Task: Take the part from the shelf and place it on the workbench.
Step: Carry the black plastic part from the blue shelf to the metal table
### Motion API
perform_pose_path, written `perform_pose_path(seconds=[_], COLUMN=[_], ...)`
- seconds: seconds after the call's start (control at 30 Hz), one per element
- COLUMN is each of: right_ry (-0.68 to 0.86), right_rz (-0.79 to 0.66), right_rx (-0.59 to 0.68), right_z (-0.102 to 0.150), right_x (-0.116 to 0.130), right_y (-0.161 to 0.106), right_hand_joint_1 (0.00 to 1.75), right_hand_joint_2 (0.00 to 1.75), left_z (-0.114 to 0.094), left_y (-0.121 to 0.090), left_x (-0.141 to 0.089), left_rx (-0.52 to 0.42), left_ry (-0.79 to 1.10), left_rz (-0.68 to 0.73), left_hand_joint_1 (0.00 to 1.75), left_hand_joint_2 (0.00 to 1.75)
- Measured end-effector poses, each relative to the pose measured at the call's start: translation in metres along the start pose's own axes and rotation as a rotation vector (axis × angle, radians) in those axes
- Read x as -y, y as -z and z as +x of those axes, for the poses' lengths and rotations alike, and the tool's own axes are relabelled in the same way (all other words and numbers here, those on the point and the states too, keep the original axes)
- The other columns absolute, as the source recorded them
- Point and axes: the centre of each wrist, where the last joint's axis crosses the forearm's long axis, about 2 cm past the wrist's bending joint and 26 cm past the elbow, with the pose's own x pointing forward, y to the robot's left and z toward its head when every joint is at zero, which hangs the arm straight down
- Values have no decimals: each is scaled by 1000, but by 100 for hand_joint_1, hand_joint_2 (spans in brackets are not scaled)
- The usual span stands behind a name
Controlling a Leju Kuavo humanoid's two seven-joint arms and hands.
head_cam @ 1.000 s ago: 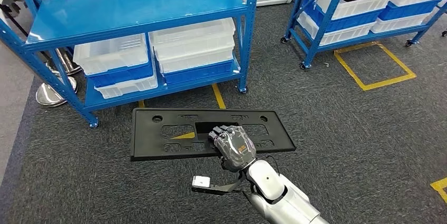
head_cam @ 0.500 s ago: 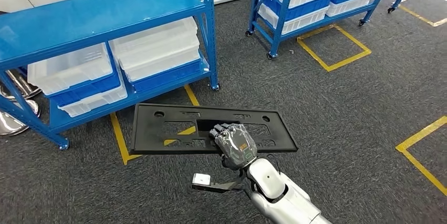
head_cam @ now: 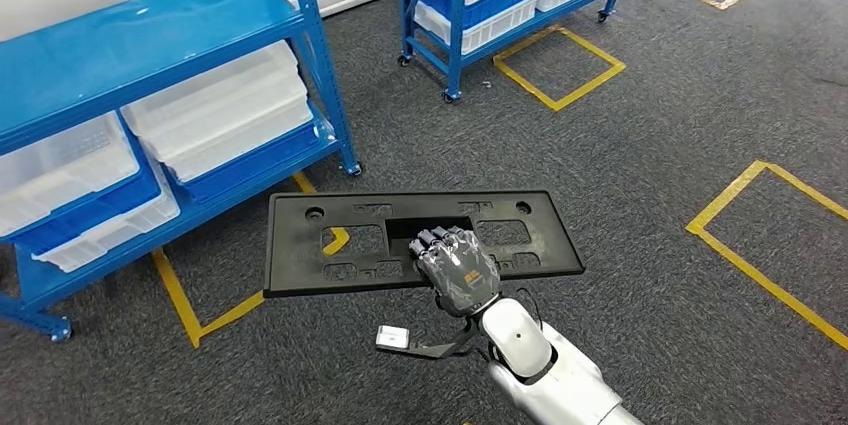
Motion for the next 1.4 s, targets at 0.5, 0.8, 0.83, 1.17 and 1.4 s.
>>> perform_pose_path(seconds=[0.5, 0.8, 0.83, 1.17, 1.4], right_ry=[-277, -335, -338, -325, -327], right_rz=[-16, -11, -11, -21, -50], right_rx=[70, 47, 44, 16, -47], right_z=[-42, -61, -62, -62, -57], right_x=[24, 32, 32, 34, 31], right_y=[28, 33, 33, 32, 23], right_hand_joint_1=[175, 175, 175, 175, 175], right_hand_joint_2=[175, 175, 175, 175, 175], left_z=[9, 14, 15, 17, 15], left_y=[1, 0, 0, 0, 1], left_x=[-2, 5, 5, 6, 1], left_rx=[6, 15, 16, 16, 17], left_ry=[23, 19, 19, 25, 46], left_rz=[-10, -25, -25, -28, -20], left_hand_joint_1=[0, 0, 0, 0, 0], left_hand_joint_2=[175, 175, 175, 175, 175])
